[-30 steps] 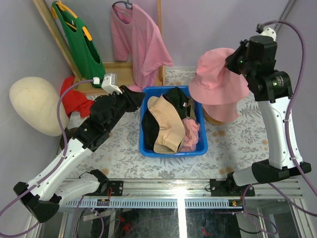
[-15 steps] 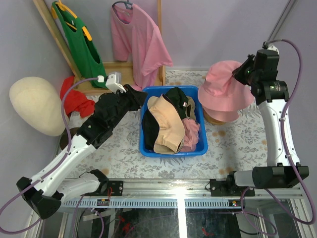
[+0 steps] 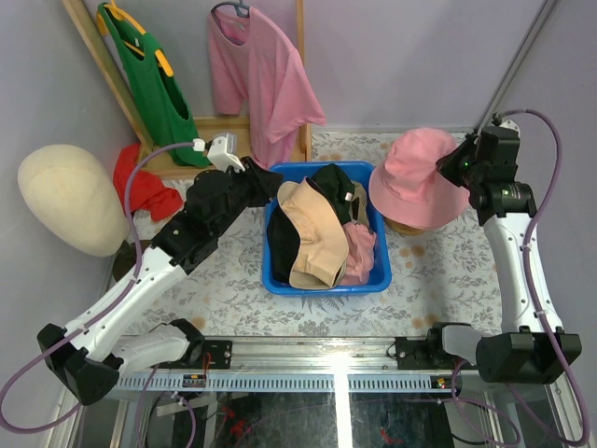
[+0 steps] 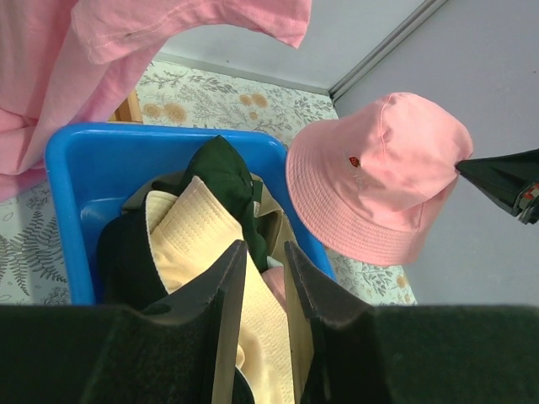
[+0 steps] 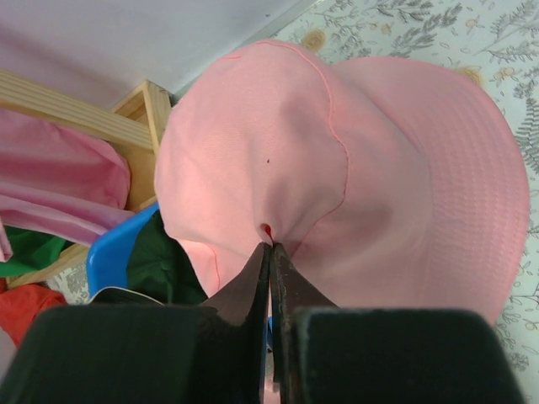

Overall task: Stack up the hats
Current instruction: Stack the hat on the hat.

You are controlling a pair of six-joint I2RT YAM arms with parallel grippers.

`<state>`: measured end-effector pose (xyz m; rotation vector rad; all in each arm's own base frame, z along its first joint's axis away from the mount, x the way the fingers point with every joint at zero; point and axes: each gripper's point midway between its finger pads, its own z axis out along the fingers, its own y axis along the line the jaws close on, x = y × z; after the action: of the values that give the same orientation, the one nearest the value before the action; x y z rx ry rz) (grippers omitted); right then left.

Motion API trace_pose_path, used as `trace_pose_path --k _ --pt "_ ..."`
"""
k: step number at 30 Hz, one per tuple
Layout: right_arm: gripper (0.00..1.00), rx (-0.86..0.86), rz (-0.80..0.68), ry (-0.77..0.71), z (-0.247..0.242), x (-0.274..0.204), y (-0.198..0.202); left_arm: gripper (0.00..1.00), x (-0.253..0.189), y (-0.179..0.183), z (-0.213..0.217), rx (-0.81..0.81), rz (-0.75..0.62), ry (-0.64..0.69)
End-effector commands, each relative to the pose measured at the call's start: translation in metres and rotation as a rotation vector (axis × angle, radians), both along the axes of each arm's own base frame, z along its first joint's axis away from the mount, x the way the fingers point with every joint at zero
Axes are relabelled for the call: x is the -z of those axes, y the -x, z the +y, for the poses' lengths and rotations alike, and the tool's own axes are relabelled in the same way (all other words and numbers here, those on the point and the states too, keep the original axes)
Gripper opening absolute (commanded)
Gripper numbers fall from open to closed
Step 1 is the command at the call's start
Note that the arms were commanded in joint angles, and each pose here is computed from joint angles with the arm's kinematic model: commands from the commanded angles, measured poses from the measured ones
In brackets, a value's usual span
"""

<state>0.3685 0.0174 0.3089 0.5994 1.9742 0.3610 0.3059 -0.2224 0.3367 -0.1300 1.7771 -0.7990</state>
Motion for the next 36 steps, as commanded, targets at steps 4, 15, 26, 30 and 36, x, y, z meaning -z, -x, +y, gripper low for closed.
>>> trace_pose_path --k 4,15,26,30,36 --pt "0.0 0.016 -0.018 -0.033 -0.005 0.016 0.004 0.24 -0.03 0.0 -0.017 0.056 -0.069 0.039" --pt "0.0 0.06 0.059 -0.058 -0.011 0.053 0.004 0.57 0.027 0.001 0.002 -0.032 0.066 -0.069" --pt "0.13 0.06 0.04 -0.05 -0.013 0.034 -0.003 0.68 0.101 0.005 0.044 -0.231 0.249 -0.127" --pt "0.18 0.053 0.039 -0.042 -0.013 0.031 -0.004 0.67 0.12 -0.004 0.056 -0.275 0.317 -0.086" --pt "0.23 0.046 0.046 -0.031 -0.013 0.029 -0.002 0.66 0.138 -0.022 0.066 -0.28 0.36 -0.046"
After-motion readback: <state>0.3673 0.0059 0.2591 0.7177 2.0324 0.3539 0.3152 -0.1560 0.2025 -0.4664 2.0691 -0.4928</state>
